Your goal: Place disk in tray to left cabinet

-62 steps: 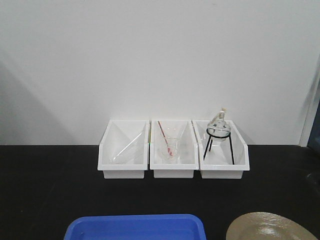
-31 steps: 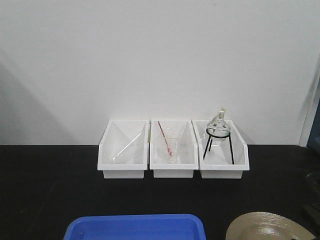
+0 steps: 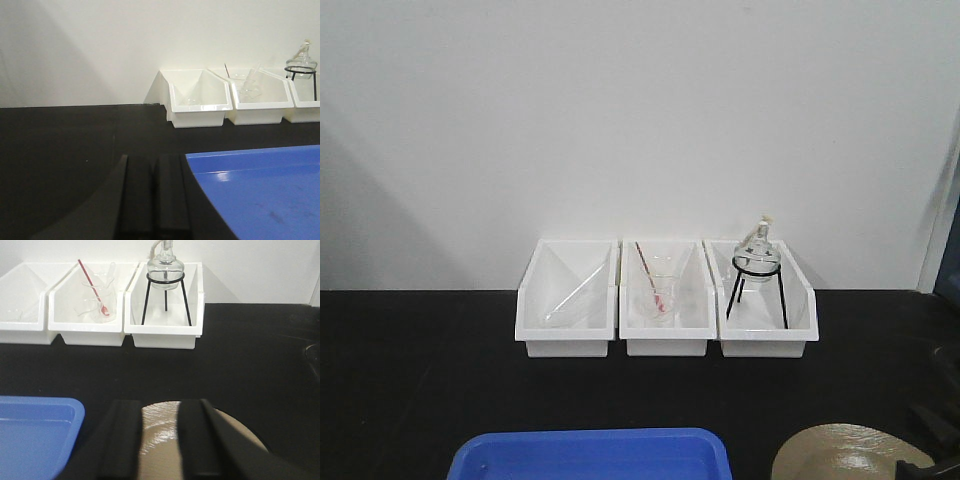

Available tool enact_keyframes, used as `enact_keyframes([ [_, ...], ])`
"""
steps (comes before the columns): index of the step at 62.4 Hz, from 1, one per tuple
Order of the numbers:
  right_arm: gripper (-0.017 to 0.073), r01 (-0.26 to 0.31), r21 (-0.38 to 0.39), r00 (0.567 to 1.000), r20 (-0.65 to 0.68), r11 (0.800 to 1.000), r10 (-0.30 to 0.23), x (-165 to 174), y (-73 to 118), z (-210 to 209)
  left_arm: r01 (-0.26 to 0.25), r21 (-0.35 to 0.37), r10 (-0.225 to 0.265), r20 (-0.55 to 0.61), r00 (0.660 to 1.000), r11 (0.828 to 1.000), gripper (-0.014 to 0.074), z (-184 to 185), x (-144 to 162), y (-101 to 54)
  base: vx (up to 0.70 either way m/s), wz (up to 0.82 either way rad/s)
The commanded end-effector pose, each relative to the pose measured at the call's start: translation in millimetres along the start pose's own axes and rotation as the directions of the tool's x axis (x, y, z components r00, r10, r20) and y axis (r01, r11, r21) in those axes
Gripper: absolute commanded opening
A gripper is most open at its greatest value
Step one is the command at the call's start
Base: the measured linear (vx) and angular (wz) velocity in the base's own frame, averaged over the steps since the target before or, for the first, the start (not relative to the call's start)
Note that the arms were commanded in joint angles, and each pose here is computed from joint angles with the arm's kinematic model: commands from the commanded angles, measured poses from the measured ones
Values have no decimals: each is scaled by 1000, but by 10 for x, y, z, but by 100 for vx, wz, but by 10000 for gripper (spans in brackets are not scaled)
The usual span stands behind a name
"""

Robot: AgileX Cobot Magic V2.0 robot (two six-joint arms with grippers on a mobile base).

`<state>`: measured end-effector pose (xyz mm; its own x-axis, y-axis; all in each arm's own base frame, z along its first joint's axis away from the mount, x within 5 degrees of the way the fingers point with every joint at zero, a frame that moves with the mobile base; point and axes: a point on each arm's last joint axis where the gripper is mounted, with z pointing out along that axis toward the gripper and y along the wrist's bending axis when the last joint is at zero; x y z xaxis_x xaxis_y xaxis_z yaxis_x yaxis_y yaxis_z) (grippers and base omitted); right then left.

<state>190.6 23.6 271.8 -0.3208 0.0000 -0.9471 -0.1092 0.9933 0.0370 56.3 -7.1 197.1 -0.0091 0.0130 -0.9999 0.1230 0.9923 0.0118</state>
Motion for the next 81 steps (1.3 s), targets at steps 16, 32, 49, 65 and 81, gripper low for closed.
enact_keyframes([
  [16, 729, -245, 7, 948, 212, 969, 238, -285, -55, -37, 12, -5, -12, 74, 997, 1000, -3, -1, -32, 4, 0, 0],
  [32, 634, -790, 120, 613, 162, 601, 774, -144, -396, -12, 12, -5, -12, 74, 997, 1000, -3, -1, -32, 4, 0, 0],
  [49, 443, -885, 271, 394, 5, 378, 919, -245, -1209, 154, 12, -5, -12, 74, 997, 1000, -3, -1, -32, 4, 0, 0],
  [65, 399, -904, 5, 395, -373, 428, 839, 129, -1522, 590, 12, -5, -12, 74, 997, 1000, -3, -1, -32, 4, 0, 0],
  [81, 400, -832, 79, 464, -444, 549, 767, 433, -1623, 703, 12, -5, -12, 74, 997, 1000, -3, -1, -32, 4, 0, 0],
])
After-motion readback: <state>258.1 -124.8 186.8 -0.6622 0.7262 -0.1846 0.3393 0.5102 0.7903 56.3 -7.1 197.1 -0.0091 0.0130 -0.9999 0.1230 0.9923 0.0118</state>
